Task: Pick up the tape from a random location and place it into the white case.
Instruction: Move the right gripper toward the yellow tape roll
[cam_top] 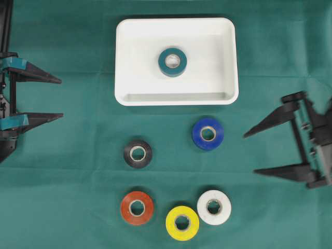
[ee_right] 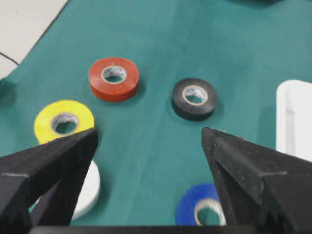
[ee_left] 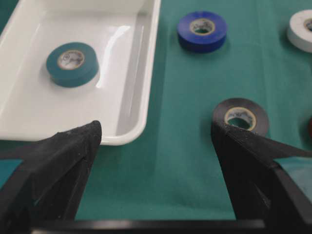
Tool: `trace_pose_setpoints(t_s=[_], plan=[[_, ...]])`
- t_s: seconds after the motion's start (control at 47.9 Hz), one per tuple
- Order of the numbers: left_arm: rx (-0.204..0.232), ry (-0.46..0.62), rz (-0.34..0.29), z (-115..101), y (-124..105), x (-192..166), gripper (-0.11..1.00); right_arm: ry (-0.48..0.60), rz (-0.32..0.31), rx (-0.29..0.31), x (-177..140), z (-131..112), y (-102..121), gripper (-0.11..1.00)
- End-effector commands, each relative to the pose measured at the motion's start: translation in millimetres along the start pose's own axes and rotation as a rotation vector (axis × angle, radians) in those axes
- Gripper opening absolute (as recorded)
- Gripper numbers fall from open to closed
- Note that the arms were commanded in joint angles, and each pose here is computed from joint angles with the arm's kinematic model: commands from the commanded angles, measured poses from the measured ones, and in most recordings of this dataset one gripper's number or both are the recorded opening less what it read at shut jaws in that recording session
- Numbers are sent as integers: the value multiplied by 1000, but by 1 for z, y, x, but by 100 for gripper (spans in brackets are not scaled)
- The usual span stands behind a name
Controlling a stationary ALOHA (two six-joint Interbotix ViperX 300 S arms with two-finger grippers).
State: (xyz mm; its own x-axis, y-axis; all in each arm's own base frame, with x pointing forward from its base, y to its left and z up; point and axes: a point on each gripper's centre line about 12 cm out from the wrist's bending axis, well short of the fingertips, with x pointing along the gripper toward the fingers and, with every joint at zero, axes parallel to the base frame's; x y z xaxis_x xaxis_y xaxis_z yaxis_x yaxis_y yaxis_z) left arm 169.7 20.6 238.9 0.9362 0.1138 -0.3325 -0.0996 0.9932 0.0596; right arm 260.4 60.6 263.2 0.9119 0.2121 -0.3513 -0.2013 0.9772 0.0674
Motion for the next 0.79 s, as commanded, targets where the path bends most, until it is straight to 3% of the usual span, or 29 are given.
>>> trace_pose_setpoints(t_s=[0.0, 0.397, 0.773], plan=[[-3, -9, 3, 5, 1, 1, 95, -28, 17, -10, 14, 19, 6, 91], [-22, -6, 1, 4, 0, 1, 95, 24, 63, -36, 81, 44, 28, 91], [-22, -2, 1, 3, 0, 1, 95, 48, 76, -38, 115, 56, 38, 91]])
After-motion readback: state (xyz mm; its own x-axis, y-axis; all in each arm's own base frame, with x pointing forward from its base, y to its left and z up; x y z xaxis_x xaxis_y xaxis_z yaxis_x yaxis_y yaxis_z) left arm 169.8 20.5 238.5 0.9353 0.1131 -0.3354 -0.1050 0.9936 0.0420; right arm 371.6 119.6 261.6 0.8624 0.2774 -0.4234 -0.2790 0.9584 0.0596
